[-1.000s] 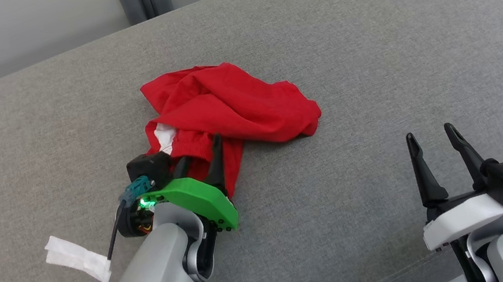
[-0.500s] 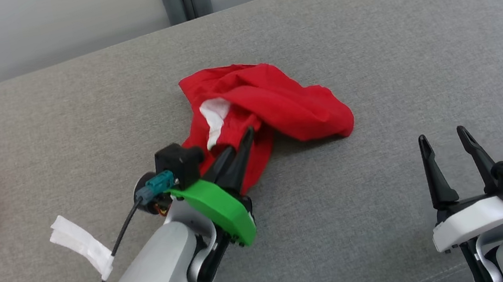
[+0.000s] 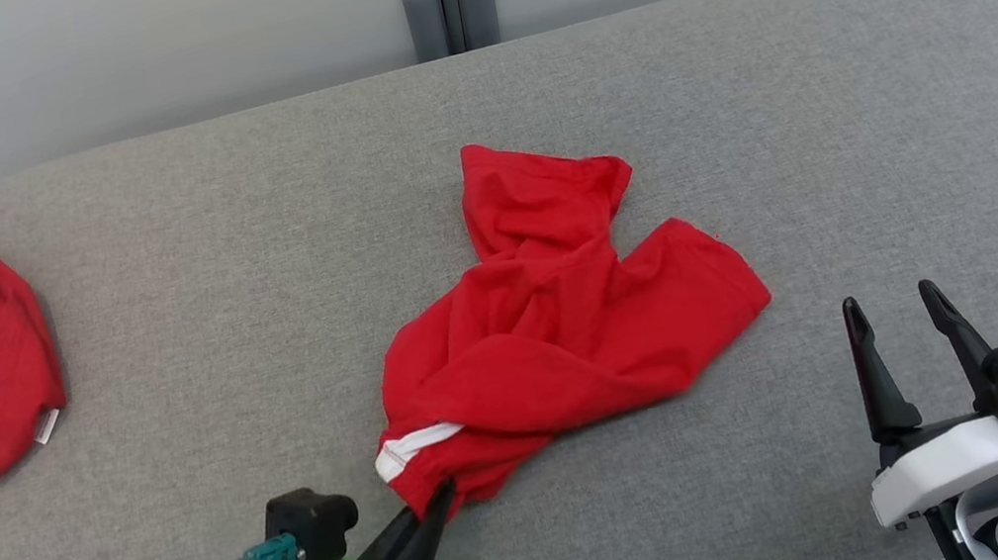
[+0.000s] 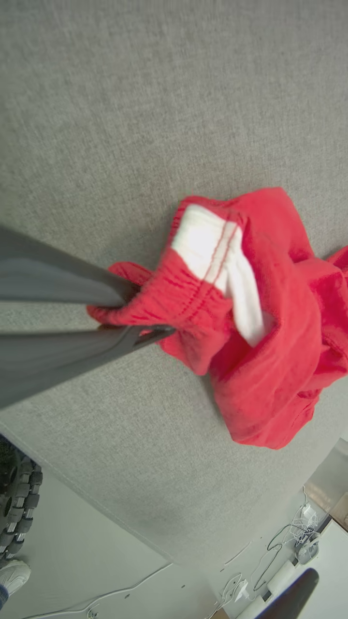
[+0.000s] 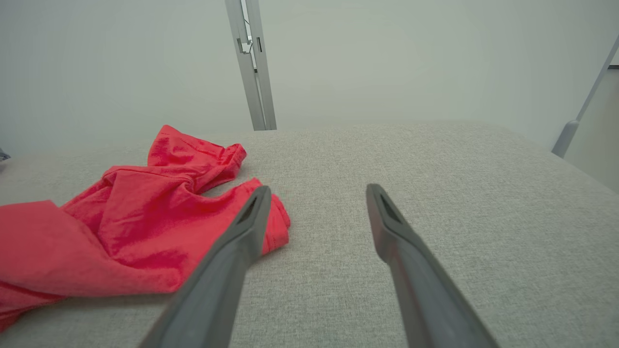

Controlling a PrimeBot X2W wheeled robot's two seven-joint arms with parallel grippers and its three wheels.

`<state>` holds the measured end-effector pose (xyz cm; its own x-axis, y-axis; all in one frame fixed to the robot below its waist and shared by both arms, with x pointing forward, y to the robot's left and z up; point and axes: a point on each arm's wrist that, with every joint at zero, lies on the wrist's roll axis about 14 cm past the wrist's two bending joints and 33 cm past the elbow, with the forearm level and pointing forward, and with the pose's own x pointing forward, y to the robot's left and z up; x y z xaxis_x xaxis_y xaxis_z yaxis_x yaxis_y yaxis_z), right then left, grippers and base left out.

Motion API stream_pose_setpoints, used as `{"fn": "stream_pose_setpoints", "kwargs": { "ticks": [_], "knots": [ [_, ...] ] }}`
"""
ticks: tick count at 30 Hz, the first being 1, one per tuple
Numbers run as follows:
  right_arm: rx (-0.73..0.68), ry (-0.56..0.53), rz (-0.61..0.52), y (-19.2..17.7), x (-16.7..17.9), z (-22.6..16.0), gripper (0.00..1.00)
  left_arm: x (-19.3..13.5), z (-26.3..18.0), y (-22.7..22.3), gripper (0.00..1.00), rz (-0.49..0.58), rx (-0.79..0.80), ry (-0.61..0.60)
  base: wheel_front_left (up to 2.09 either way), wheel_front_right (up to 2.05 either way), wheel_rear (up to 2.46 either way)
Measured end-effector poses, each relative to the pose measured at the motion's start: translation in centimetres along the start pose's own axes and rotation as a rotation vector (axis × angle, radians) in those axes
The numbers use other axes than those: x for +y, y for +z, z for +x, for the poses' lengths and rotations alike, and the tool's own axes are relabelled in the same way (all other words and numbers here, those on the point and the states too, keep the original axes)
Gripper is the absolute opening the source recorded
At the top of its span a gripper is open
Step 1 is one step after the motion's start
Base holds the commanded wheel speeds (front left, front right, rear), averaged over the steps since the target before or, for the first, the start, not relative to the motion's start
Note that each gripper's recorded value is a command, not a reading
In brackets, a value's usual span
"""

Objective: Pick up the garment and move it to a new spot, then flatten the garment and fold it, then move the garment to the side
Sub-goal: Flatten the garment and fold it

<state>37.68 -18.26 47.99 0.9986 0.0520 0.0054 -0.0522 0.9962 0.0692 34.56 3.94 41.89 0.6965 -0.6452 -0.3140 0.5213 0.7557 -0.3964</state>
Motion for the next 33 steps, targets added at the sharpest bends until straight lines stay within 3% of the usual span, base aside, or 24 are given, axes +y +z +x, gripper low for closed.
{"fn": "stream_pose_setpoints", "kwargs": {
  "ticks": [9,10,11,12,26,33],
  "knots": [
    [-0.001,0.018,-0.008,0.1,0.6,-0.2,1.00,2.6,-1.3,-0.6,0.00,-0.061,-0.059,0.141,0.00,0.00,0.00],
    [0.000,0.019,-0.008,0.0,0.6,-0.3,1.00,2.7,-1.3,-0.6,0.10,-0.060,-0.066,0.148,0.00,0.00,0.00],
    [0.001,0.020,-0.007,0.0,0.7,-0.4,1.00,2.9,-1.3,-0.4,0.46,-0.054,-0.078,0.158,0.00,0.00,0.00],
    [0.001,0.021,-0.008,0.0,0.7,-0.4,1.00,3.1,-1.3,0.0,1.00,-0.049,-0.094,0.171,0.00,0.00,0.00],
    [0.000,0.038,-0.022,0.1,1.2,-0.7,1.00,6.1,-4.4,4.3,1.00,0.020,-0.243,0.301,0.00,0.00,0.00],
    [0.073,0.090,-0.041,-2.2,2.7,0.2,1.00,7.2,-6.3,7.3,1.00,0.023,-0.371,0.402,0.00,0.00,0.00]
  ]
}}
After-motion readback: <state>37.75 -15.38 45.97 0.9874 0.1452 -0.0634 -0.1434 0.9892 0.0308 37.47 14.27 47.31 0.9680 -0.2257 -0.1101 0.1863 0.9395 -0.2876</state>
